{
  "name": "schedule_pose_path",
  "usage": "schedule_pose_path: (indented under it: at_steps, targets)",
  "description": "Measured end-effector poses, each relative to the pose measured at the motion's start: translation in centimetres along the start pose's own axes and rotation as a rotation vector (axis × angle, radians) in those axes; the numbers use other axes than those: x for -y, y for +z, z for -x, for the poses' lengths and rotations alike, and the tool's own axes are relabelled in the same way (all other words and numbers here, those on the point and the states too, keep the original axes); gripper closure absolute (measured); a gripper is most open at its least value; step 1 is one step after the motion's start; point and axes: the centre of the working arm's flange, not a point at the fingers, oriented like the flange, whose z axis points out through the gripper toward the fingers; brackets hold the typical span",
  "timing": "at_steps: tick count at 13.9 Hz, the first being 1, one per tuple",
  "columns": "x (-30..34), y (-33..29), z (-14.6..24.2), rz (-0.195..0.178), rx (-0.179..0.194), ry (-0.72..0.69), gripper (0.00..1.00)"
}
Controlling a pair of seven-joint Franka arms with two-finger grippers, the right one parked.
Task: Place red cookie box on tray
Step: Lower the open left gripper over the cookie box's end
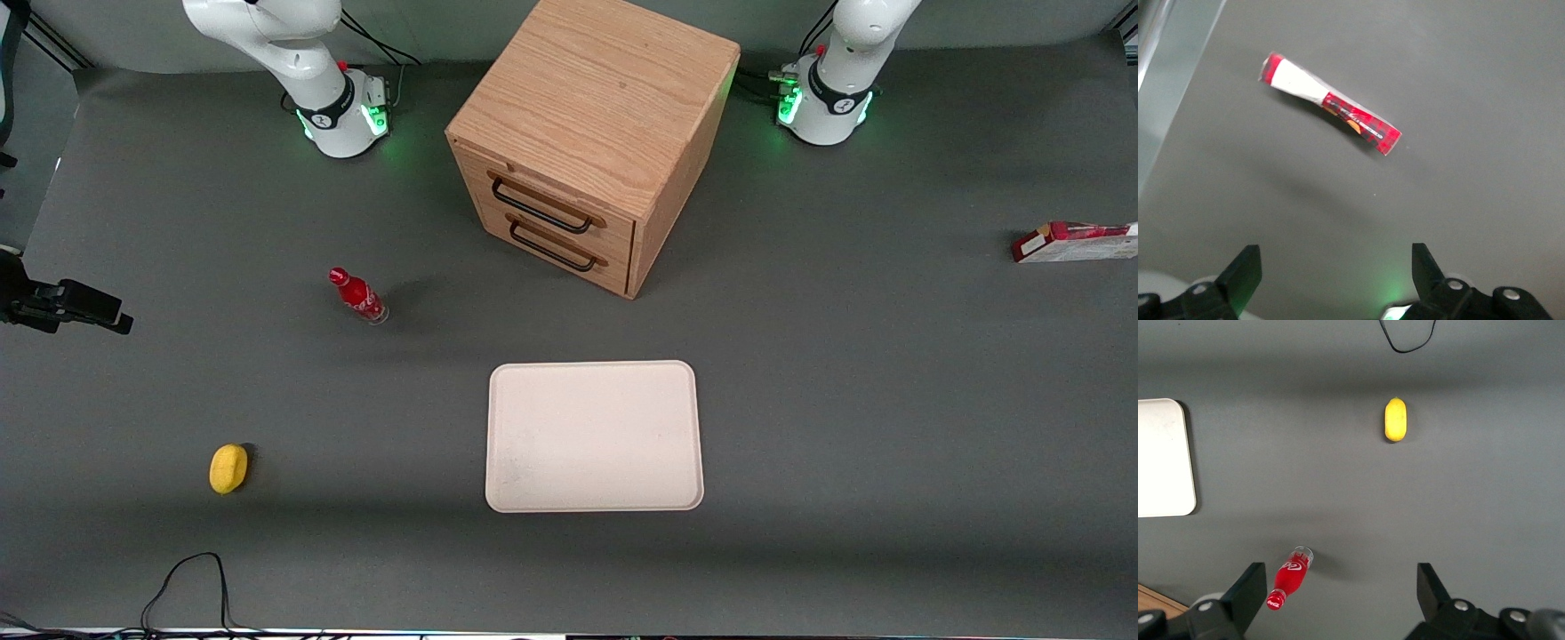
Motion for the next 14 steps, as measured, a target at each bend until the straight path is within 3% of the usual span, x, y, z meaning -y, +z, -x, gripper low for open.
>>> schedule_pose_path:
  at_steps: [3,8,11,14]
  targets:
    - [0.5,0.0,0.0,0.000,-0.008,-0.293,0.00]
    - [1.6,0.0,-1.6,0.019,-0.120,-0.718,0.00]
    - [1.8,1.7,-2.8,0.027,-0.113,-0.864,0.00]
    - [2.0,3.7,-4.0,0.029,-0.098,-0.922,0.00]
